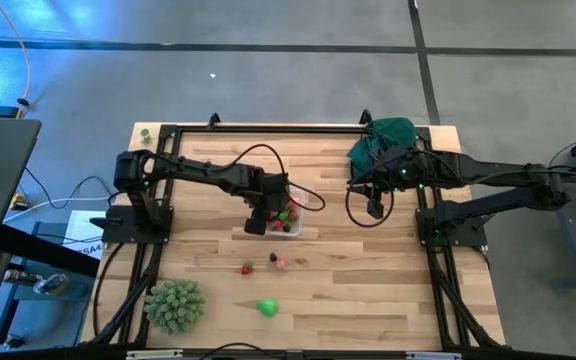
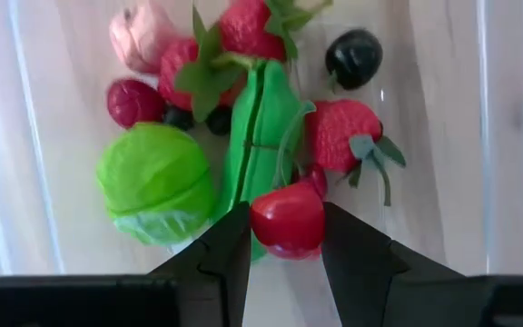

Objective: Pick and placing Produce into tupperware
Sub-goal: Put the red cherry into the transparent container, then put the red strawberry into the transparent container

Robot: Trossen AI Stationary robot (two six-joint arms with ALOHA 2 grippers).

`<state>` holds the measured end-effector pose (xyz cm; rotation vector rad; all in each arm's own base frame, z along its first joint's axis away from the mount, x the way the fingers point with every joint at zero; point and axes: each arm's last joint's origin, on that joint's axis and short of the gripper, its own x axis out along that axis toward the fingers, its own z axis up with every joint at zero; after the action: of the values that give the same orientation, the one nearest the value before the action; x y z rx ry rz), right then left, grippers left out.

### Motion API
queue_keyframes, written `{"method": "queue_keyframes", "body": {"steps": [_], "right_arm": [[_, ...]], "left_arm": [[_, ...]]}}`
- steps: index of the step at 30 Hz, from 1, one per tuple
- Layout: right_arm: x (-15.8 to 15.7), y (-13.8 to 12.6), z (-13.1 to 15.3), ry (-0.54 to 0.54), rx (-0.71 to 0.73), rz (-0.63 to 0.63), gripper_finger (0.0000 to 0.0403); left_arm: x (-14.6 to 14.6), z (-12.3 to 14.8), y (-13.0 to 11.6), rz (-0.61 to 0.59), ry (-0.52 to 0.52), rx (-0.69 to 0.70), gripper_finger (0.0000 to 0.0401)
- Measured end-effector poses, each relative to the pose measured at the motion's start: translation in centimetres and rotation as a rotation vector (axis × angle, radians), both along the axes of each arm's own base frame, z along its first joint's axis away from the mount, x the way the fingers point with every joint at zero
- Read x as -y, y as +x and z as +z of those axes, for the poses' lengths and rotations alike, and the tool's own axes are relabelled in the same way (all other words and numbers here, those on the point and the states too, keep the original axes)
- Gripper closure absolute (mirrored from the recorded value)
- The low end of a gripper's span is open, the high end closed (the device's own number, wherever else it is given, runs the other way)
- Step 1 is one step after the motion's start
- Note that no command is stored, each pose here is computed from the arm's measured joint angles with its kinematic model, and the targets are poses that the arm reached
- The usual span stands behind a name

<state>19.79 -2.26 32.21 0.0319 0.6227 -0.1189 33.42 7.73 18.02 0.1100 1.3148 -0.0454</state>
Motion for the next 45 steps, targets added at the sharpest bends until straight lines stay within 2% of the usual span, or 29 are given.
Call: {"method": "queue_keyframes", "body": {"steps": [15,23,27,32,38,42,45], "right_arm": [[0.0,0.0,0.0,0.0,0.0,0.0,0.0334],[0.0,0.0,0.0,0.0,0.0,0.0,0.0334],[0.0,0.0,0.0,0.0,0.0,0.0,0.0334],[0.0,0.0,0.0,0.0,0.0,0.0,0.0334],[0.0,0.0,0.0,0.0,0.0,0.0,0.0334],[0.0,0.0,0.0,0.0,0.0,0.0,0.0334],[0.0,0.0,0.0,0.0,0.0,0.0,0.0334]], "left_arm": [[-0.1,-0.3,0.2,-0.003,0.016,0.0,0.0287],[-0.1,-0.3,0.2,-0.01,0.03,-0.002,0.0234],[-0.1,-0.2,0.1,-0.019,0.024,-0.004,0.0221],[0.2,2.2,-0.8,-0.021,0.012,0.046,0.022],[1.6,6.9,-3.5,0.037,0.033,0.112,0.022],[4.2,9.6,-5.3,0.047,0.06,0.159,0.022],[7.0,10.6,-5.9,0.02,0.064,0.189,0.022]]}}
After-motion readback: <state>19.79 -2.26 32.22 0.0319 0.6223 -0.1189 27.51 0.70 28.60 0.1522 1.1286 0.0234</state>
